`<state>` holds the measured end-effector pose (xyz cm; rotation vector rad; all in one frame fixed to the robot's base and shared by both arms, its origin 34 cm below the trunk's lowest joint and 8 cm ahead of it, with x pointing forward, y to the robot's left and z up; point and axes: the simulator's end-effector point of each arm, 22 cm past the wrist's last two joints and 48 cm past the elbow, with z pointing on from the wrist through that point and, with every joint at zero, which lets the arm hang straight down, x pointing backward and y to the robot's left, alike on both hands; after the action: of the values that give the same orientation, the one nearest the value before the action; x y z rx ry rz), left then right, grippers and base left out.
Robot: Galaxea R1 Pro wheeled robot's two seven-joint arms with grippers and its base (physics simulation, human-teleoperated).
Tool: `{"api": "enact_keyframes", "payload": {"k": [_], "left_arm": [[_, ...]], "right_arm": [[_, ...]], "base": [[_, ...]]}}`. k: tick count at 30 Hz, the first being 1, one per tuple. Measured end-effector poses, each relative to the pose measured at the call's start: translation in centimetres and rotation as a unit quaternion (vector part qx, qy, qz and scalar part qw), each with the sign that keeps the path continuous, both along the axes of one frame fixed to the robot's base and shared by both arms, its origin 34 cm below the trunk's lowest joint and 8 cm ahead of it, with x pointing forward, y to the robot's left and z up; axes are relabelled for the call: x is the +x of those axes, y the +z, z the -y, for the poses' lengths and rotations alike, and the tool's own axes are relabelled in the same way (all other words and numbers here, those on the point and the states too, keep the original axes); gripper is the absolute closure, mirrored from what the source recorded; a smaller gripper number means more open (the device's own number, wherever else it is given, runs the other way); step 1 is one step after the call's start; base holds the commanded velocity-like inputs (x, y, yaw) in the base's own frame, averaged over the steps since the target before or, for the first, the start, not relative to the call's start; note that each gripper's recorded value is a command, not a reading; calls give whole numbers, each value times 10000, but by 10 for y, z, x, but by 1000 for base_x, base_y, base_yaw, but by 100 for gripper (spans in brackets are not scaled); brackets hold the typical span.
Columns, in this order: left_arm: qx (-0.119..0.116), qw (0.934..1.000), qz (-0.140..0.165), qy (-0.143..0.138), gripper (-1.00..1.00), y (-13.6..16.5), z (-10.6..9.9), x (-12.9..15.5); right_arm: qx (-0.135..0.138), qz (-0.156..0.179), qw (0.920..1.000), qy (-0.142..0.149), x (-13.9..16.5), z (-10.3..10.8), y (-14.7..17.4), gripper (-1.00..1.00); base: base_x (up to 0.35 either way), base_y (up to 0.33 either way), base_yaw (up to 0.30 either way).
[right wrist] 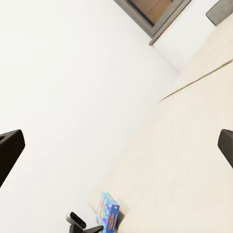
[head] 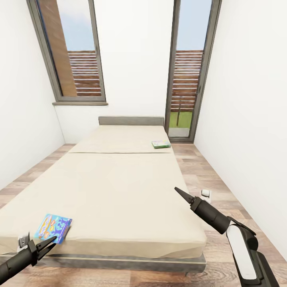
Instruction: Put all the toys in the child's room - the three board games (two on the bed and one on the table), the two jigsaw puzzles on the table, and the tennis ball on the table - inside the toy box on the table in the child's room.
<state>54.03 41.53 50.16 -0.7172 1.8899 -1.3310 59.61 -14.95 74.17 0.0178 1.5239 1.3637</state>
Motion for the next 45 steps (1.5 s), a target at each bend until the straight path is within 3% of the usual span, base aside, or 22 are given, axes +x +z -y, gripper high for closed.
{"api": "enact_keyframes", "payload": {"k": [11,20,45], "left_arm": [[-16,9999,-105,10,100,2,0,2],[176,9998,-26,24,100,6,-1,6],[174,9998,-16,33,100,26,-2,11]], "right_arm": [[0,-6,10000,0,1,0,4,-100],[-2,0,10000,-15,3,0,11,-100],[16,2,10000,-4,7,-1,31,-100]], "base": [[0,0,0],[0,0,0],[0,0,0]]}}
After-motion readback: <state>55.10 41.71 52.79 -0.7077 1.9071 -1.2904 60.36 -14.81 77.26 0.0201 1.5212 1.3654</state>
